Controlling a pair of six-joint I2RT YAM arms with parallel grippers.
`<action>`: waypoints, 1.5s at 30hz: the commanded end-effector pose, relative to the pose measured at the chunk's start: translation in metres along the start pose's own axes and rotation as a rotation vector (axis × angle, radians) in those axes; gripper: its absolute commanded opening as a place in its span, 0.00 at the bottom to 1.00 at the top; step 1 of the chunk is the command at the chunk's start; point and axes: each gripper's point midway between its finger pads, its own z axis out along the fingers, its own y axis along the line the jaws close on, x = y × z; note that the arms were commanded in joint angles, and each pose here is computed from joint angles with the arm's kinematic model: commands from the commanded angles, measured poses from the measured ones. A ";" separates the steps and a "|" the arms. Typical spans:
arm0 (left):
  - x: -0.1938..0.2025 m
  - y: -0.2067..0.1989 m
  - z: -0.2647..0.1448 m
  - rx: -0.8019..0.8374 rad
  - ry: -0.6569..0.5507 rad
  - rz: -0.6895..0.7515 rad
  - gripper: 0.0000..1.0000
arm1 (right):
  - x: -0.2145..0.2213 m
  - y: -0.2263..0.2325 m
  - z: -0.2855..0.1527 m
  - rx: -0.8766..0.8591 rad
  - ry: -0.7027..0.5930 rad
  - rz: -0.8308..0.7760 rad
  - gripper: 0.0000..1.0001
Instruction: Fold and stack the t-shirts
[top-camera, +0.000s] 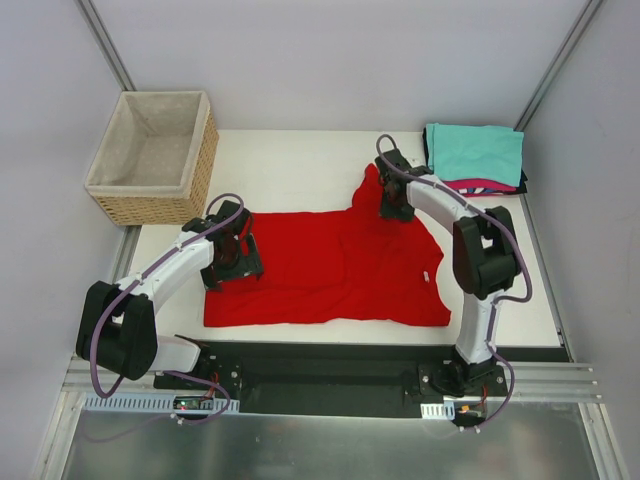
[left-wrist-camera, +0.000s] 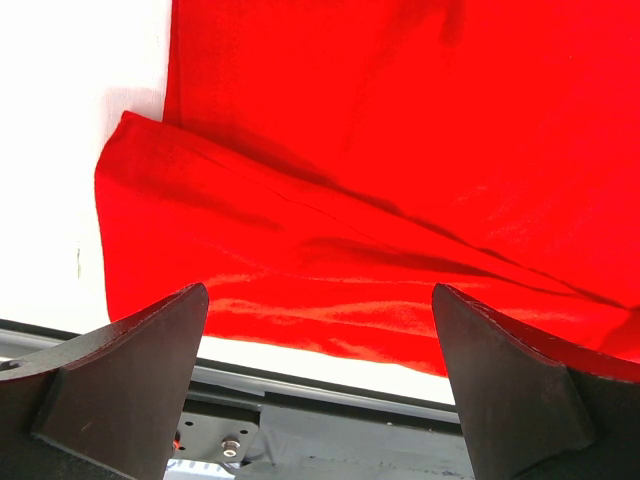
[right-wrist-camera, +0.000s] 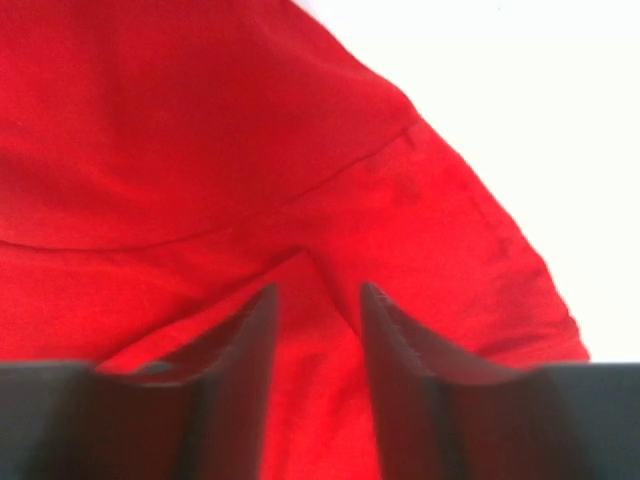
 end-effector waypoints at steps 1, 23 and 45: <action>-0.012 -0.003 -0.010 -0.008 -0.040 0.036 0.96 | -0.034 -0.001 -0.043 -0.061 -0.114 0.001 0.63; -0.107 -0.018 0.009 -0.073 -0.058 -0.062 0.96 | -0.078 -0.010 -0.081 -0.099 -0.212 -0.013 0.63; -0.108 -0.028 0.036 -0.111 0.062 -0.031 0.87 | 0.061 -0.057 -0.044 0.038 0.125 0.001 0.59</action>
